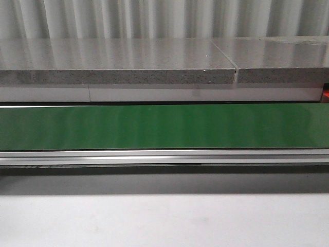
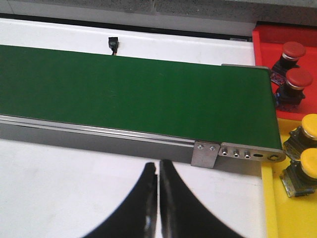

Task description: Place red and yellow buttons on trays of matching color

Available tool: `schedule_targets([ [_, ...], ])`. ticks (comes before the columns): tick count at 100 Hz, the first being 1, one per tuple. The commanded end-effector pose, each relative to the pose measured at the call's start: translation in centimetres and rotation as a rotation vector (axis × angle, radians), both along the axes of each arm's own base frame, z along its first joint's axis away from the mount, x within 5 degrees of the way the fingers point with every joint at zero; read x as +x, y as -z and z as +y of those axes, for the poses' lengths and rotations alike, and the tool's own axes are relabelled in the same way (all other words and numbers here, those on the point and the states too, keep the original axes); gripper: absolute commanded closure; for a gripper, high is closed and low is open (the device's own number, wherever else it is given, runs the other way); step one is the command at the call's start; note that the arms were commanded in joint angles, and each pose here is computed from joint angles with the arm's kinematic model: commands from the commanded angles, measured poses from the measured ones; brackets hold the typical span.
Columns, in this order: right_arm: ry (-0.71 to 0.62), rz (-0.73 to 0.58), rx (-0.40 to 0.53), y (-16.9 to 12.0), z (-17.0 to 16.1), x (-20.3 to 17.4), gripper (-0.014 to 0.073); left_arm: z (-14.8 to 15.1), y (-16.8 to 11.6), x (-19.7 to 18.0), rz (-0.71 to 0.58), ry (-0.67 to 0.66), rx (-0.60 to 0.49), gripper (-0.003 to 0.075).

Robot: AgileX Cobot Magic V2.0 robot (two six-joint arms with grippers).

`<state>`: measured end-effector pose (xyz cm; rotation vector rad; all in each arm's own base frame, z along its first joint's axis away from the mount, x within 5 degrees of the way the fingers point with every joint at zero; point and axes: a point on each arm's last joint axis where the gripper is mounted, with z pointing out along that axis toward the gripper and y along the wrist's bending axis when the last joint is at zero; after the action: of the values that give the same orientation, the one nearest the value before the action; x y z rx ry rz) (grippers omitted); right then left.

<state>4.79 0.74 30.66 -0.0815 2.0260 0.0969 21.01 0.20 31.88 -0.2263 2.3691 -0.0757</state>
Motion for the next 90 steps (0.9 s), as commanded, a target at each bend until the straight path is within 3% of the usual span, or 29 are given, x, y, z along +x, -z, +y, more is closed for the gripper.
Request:
schedule_targets([
  [1,0.001,-0.074,0.005,-1.2,0.0,0.3,0.0572,1.4,-1.5,1.0,-0.071,-0.075,-0.014,0.0153],
  [10,0.001,-0.074,0.005,-1.2,0.0,0.3,0.0572,3.3,-1.0,1.5,0.003,-0.155,-0.017,0.0156],
  [39,0.001,-0.074,0.005,-1.2,0.0,0.3,0.0572,8.1,1.9,2.5,0.249,-0.374,-0.17,0.0156],
  [68,0.001,-0.074,0.005,-1.2,0.0,0.3,0.0572,10.7,5.2,3.0,0.395,-0.604,-0.408,0.0156],
  [90,0.001,-0.074,0.005,-1.2,0.0,0.3,0.0572,11.8,5.6,2.9,0.384,-0.777,-0.5,0.0156],
])
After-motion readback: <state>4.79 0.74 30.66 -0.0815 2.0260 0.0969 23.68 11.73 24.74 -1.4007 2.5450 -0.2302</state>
